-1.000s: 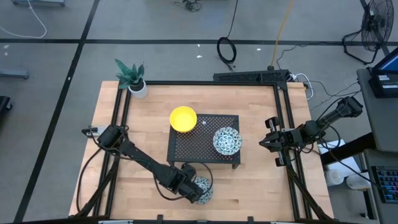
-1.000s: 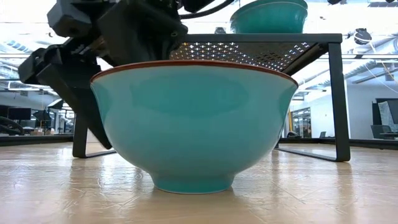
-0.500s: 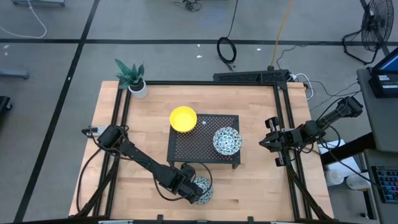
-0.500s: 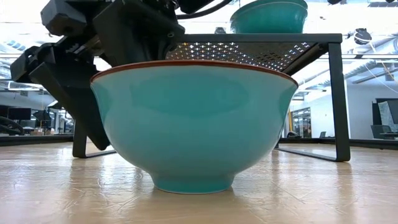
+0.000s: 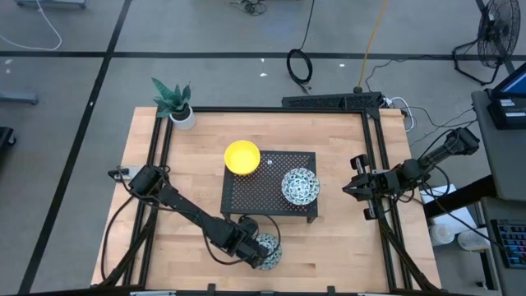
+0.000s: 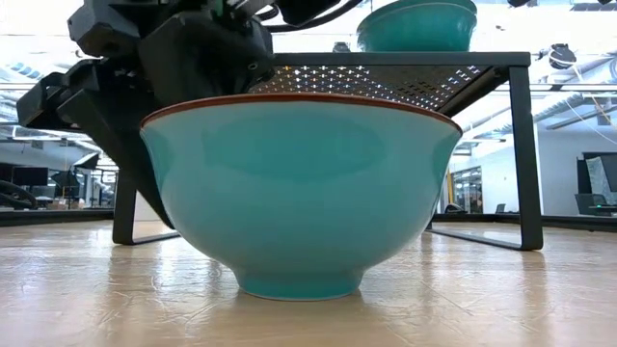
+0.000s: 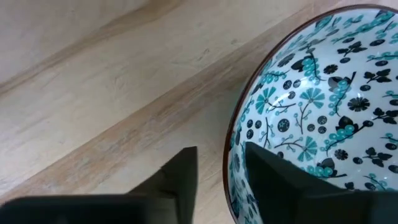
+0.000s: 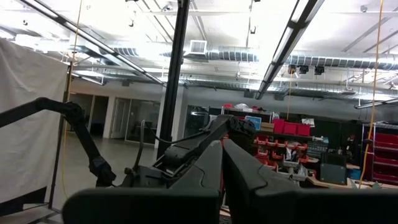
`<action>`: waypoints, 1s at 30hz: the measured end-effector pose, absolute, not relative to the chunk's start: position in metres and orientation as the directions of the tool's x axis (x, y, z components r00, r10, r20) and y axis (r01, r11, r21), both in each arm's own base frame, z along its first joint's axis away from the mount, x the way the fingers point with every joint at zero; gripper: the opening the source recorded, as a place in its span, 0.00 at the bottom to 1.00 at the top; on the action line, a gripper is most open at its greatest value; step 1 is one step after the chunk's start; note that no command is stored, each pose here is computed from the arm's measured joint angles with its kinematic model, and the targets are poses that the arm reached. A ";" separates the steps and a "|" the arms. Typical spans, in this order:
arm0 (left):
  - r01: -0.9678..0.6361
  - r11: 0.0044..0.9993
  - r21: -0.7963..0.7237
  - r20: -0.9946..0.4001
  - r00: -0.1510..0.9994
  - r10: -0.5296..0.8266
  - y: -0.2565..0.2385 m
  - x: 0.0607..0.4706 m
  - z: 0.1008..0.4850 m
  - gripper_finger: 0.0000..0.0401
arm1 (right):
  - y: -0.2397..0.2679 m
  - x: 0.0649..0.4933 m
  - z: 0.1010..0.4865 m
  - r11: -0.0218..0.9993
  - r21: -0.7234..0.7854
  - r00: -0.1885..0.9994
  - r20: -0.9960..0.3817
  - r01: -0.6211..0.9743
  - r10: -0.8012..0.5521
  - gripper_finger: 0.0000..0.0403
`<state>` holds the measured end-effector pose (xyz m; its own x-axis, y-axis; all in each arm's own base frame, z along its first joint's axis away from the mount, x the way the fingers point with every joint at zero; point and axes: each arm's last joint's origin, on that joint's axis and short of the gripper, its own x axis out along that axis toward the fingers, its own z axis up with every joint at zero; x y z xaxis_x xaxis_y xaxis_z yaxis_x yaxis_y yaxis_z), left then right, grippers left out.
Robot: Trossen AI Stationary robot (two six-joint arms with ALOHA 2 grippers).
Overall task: Pick & Place Mini bowls
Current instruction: Stack the white patterned bowl on top of the white patterned bowl on the shelf
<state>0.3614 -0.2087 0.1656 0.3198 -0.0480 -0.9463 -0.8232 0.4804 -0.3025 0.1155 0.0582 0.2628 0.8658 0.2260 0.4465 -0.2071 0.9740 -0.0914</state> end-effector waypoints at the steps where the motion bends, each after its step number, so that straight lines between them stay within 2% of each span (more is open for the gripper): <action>1: -0.823 0.480 -0.303 -0.946 0.320 -0.048 -0.209 0.361 0.166 0.31 | 0.058 0.116 0.263 0.974 -0.092 0.866 0.446 -0.207 0.226 0.00; 7: -0.822 0.481 -0.304 -0.946 0.322 -0.049 -0.209 0.362 0.166 0.13 | 0.058 0.116 0.263 0.974 -0.092 0.866 0.446 -0.207 0.226 0.00; 12: -0.821 0.480 -0.309 -0.944 0.326 -0.050 -0.209 0.362 0.166 0.04 | 0.058 0.116 0.263 0.974 -0.092 0.866 0.446 -0.207 0.226 0.00; 15: -0.821 0.480 -0.309 -0.944 0.326 -0.050 -0.209 0.362 0.166 0.03 | 0.058 0.116 0.263 0.974 -0.092 0.866 0.446 -0.207 0.226 0.00; 22: -0.823 0.481 -0.301 -0.948 0.315 -0.054 -0.209 0.361 0.166 0.12 | 0.058 0.116 0.263 0.974 -0.092 0.866 0.446 -0.207 0.226 0.00; 30: -0.820 0.483 -0.307 -0.946 0.320 -0.058 -0.209 0.362 0.166 0.03 | 0.058 0.116 0.263 0.974 -0.092 0.866 0.446 -0.207 0.226 0.00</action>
<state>0.3619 -0.2089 0.1662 0.3200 -0.0580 -0.9456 -0.8201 0.4828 -0.3071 0.1155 0.0582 0.2628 0.8660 0.2261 0.4459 -0.2071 0.9740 -0.0916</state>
